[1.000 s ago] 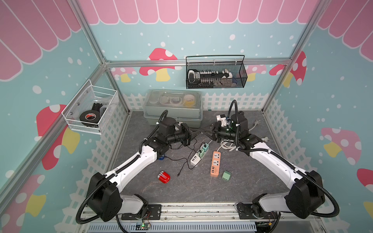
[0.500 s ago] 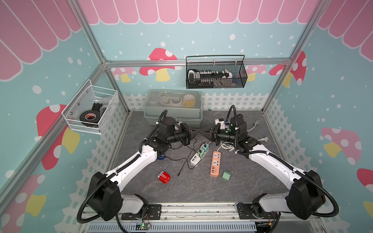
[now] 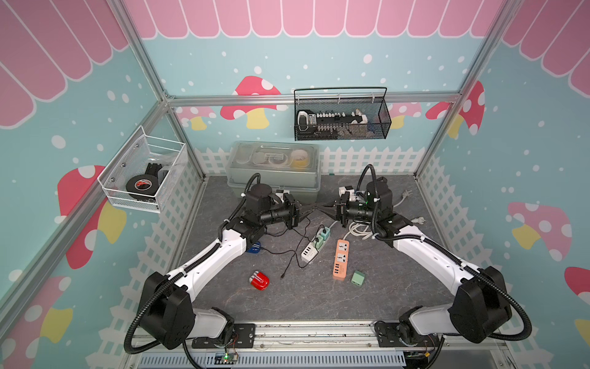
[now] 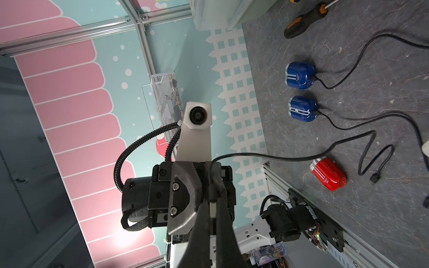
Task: Charge the electric shaver
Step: Adjust the charging cable.
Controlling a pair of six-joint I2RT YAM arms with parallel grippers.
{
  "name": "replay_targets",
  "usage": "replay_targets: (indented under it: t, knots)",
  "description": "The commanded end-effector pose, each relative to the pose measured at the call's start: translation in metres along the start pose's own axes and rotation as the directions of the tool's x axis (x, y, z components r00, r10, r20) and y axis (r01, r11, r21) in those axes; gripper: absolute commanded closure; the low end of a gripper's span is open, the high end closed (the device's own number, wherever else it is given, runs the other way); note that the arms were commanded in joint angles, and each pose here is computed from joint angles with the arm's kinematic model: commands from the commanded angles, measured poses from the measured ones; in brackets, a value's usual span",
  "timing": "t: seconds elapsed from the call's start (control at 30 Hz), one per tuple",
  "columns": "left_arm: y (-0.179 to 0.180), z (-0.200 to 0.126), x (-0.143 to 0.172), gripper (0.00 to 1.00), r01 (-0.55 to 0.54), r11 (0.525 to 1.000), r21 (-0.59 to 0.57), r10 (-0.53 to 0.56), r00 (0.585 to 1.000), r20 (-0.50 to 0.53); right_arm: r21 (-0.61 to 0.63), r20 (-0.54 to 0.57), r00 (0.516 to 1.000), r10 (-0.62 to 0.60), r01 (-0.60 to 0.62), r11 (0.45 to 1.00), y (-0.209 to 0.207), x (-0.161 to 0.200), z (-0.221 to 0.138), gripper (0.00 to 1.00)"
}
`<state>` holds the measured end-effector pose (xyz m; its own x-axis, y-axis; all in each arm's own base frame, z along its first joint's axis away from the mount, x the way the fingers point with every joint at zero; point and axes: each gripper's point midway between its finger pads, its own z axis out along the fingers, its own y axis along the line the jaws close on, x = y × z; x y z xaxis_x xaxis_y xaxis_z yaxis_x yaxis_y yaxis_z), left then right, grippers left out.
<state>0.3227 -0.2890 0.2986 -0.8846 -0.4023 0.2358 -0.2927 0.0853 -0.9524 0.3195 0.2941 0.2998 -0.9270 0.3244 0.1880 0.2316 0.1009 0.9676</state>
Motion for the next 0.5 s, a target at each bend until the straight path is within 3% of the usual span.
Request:
replay_targets:
  t: [0.0,0.47]
  knots:
    - [0.0,-0.001,0.008,0.82,-0.026,0.999,0.018,0.028,0.996,-0.083,-0.046,-0.086,0.996,0.005,-0.009,0.999,0.014,0.007,0.004,1.0]
    - [0.013,-0.006,-0.008,0.83,-0.02,1.0,0.008,0.02,0.998,-0.057,-0.086,-0.13,0.991,0.025,-0.037,0.996,0.018,0.013,0.0,1.0]
